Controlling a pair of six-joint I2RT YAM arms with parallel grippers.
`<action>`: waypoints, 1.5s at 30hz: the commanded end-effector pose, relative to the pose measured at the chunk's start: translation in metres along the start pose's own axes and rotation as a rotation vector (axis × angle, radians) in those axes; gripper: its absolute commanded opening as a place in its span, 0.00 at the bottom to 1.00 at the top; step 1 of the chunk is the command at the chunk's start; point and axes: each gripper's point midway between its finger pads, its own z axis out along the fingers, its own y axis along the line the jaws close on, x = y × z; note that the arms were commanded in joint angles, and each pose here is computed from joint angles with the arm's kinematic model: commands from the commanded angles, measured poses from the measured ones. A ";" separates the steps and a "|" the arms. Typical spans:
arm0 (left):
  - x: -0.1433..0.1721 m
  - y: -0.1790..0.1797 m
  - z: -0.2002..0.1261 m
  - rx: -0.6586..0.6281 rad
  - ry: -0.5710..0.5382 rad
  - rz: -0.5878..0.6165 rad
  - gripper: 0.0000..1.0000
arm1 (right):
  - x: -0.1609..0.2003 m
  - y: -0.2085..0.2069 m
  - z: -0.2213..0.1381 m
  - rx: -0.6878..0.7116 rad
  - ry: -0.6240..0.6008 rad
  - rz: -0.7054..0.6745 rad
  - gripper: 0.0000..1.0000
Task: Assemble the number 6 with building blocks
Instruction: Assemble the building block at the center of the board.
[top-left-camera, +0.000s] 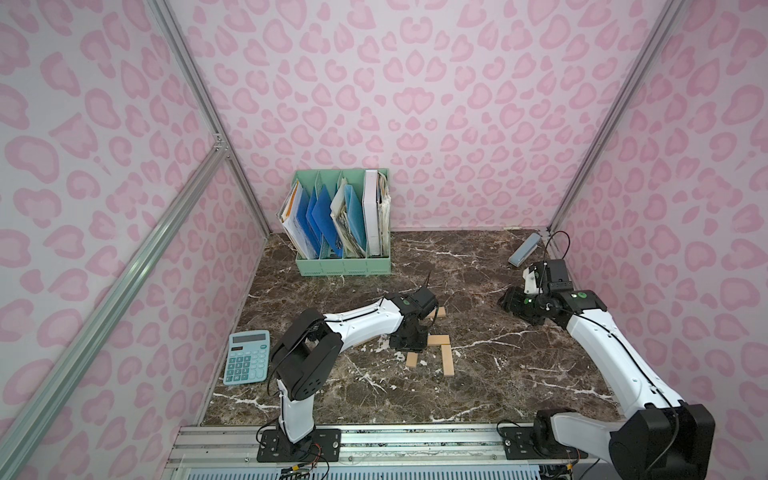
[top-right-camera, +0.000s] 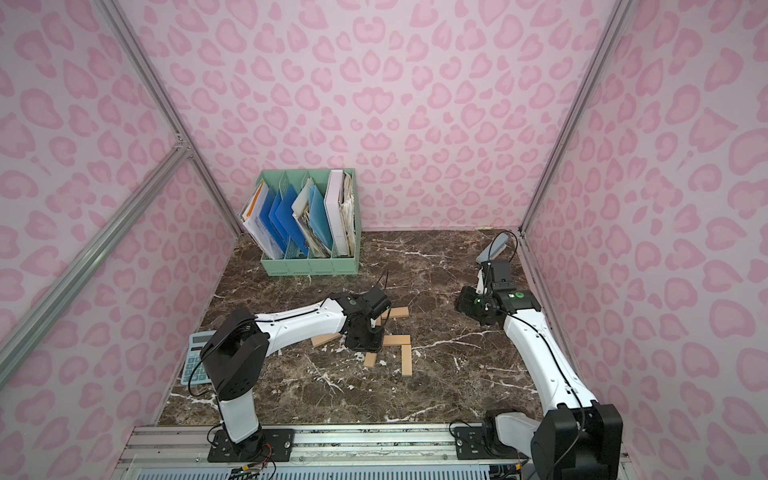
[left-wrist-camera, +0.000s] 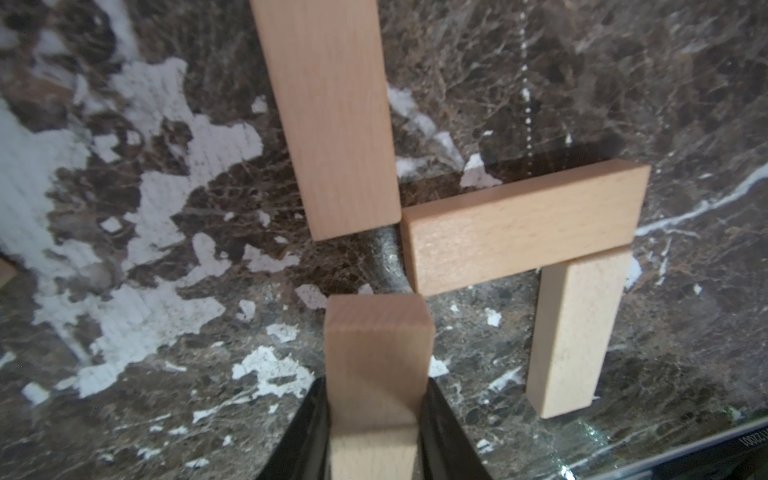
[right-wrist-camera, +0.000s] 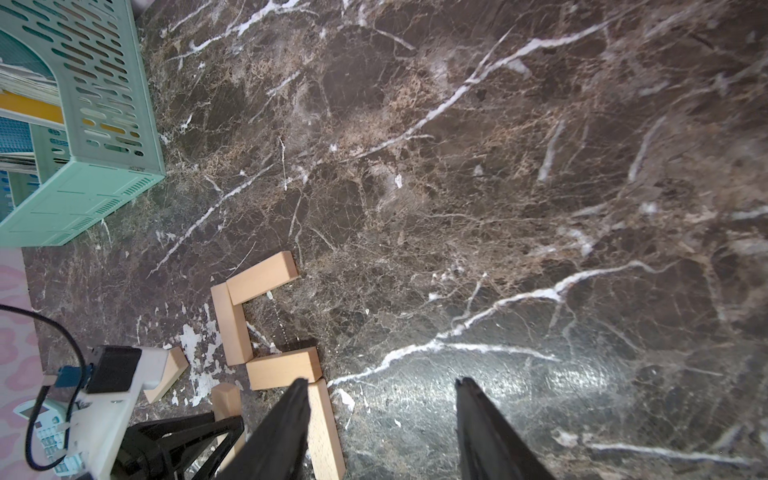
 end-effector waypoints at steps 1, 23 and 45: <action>0.000 0.001 0.002 -0.005 0.001 -0.021 0.34 | -0.001 0.002 -0.001 -0.007 -0.002 -0.015 0.59; 0.000 0.014 -0.016 -0.012 -0.044 -0.063 0.43 | -0.009 0.009 0.000 -0.005 -0.010 -0.031 0.54; 0.001 0.060 0.009 -0.083 -0.060 -0.146 0.36 | -0.007 0.008 -0.004 -0.007 -0.022 -0.029 0.00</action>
